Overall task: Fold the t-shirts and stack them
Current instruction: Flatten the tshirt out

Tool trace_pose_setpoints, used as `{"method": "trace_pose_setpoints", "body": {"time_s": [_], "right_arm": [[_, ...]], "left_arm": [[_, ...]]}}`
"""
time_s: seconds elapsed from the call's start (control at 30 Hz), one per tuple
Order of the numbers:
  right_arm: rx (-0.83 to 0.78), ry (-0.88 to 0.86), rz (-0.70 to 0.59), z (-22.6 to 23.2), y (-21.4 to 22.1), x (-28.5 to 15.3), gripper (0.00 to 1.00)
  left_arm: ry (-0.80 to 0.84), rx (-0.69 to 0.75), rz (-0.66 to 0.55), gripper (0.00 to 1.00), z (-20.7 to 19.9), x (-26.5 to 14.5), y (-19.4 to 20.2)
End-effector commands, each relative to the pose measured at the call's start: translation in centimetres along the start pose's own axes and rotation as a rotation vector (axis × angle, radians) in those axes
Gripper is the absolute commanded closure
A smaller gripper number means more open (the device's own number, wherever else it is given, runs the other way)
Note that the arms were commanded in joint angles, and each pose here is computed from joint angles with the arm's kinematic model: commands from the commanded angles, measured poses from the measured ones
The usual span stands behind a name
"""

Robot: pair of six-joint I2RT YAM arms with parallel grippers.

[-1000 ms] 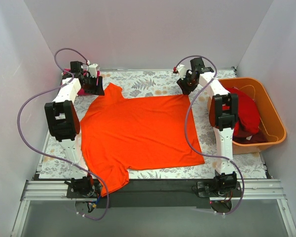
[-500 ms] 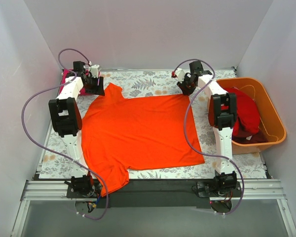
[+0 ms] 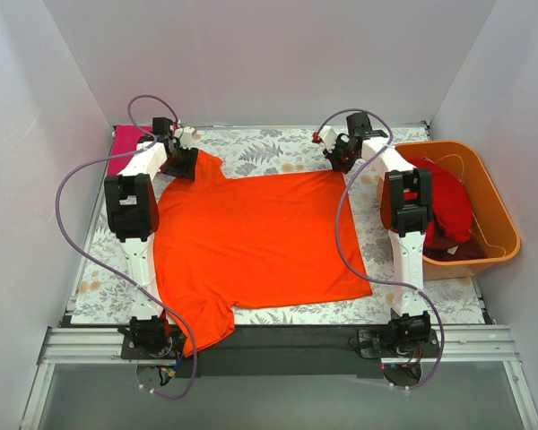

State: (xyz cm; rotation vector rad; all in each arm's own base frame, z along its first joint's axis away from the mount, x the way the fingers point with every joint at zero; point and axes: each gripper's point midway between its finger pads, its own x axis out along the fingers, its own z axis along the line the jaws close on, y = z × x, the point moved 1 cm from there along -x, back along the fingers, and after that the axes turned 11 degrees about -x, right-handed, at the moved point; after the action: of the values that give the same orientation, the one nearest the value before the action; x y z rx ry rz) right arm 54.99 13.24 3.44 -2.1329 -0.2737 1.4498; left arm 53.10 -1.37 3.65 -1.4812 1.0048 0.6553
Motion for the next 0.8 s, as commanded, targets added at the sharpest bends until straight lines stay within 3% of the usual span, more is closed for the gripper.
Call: {"method": "trace_pose_setpoints", "body": {"time_s": [0.0, 0.33, 0.77], "right_arm": [[0.019, -0.059, 0.032, 1.9, 1.3, 0.0, 0.99], [0.015, -0.06, 0.034, 1.9, 1.4, 0.1, 0.99], [0.003, -0.044, 0.047, 1.5, 1.3, -0.2, 0.99]], "left_arm": [[-0.112, 0.029, -0.074, 0.51, 1.7, -0.6, -2.4], [-0.123, 0.028, -0.145, 0.56, 1.8, -0.5, -4.6], [-0.124, 0.039, -0.079, 0.58, 2.4, 2.2, -3.1]]}}
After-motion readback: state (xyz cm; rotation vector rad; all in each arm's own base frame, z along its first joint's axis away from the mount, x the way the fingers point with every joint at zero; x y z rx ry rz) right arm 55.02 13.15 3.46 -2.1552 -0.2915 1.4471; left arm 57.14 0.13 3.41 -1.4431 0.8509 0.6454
